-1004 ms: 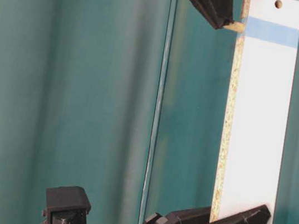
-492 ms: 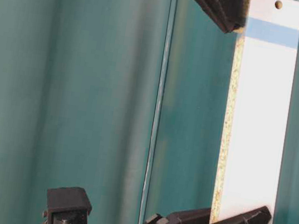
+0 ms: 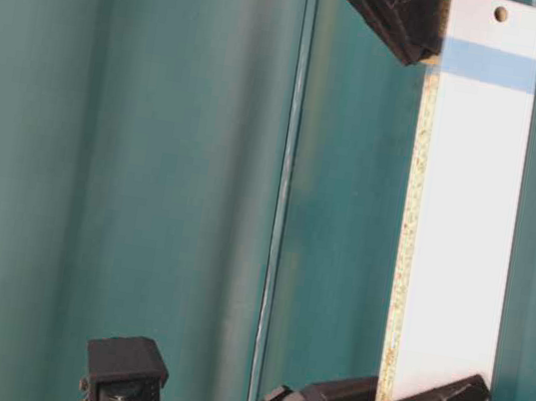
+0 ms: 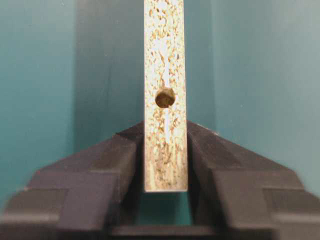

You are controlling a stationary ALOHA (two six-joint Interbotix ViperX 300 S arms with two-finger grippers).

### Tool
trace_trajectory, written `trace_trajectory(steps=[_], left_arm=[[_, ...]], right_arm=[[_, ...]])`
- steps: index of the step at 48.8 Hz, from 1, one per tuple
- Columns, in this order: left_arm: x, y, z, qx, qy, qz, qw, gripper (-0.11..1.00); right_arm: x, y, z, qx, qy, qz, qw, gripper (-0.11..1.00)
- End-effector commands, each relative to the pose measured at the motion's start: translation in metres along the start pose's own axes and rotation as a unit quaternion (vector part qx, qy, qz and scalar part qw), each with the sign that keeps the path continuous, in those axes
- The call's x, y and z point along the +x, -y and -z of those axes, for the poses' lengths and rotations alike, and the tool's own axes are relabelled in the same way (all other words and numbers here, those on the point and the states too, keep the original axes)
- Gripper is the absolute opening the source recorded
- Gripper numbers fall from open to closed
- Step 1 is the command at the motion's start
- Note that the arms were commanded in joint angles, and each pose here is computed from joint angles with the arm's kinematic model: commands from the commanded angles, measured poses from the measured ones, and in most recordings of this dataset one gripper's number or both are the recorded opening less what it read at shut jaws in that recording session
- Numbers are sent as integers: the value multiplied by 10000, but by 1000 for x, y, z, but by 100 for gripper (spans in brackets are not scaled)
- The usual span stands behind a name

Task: Insert the rod into the hole on the wooden board.
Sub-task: 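Open both grippers and pull them away from the board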

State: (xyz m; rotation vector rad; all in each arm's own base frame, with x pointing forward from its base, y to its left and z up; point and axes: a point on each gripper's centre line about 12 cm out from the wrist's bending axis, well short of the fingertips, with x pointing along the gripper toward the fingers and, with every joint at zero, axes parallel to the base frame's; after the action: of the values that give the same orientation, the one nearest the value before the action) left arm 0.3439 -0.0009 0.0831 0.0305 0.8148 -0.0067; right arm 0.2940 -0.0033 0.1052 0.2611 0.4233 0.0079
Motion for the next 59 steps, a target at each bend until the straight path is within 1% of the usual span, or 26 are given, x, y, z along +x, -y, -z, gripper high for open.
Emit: trace_trajectory(steps=[1, 4, 6, 9, 13, 34, 44, 46, 48, 55, 57, 59], left_arm=[[-4, 1, -14, -16, 215, 12, 9998, 52], [-3, 1, -15, -9, 223, 11, 9998, 71], [-2, 1, -16, -9, 231, 11, 9997, 82], [-2, 1, -17, -1, 238, 11, 9997, 93], [-2, 1, -17, -1, 246, 11, 9997, 92], [-3, 1, -18, -2, 269, 10, 9996, 92], [-4, 1, -19, -2, 277, 10, 9996, 92], [-4, 1, -19, -2, 277, 10, 9996, 92], [-4, 1, -19, -2, 284, 10, 9996, 92], [-6, 1, -21, -8, 322, 4, 9995, 92], [-7, 1, -23, 5, 346, 9, 9994, 92], [-8, 0, -23, 0, 345, 4, 9994, 92]], right_arm=[[-4, -2, -4, -42, -98, 48, 9999, 10], [-6, -1, -5, -48, -186, 102, 9998, 10], [-8, -1, -5, -51, -228, 123, 9997, 10], [-10, -1, -5, -61, -293, 149, 9994, 10], [-11, -1, -5, -64, -320, 164, 9993, 10], [-3, -3, -20, -87, -113, 115, 9998, 10], [1, -6, -35, -97, 18, 105, 9999, 10], [1, -6, -37, -73, 9, 125, 9999, 15], [2, -5, -37, -33, -42, 165, 9999, 25], [-1, -7, -46, 2, -117, 233, 9997, 69], [-3, -8, -50, -13, -79, 230, 9997, 80], [-6, -9, -55, -25, -26, 220, 9998, 89]])
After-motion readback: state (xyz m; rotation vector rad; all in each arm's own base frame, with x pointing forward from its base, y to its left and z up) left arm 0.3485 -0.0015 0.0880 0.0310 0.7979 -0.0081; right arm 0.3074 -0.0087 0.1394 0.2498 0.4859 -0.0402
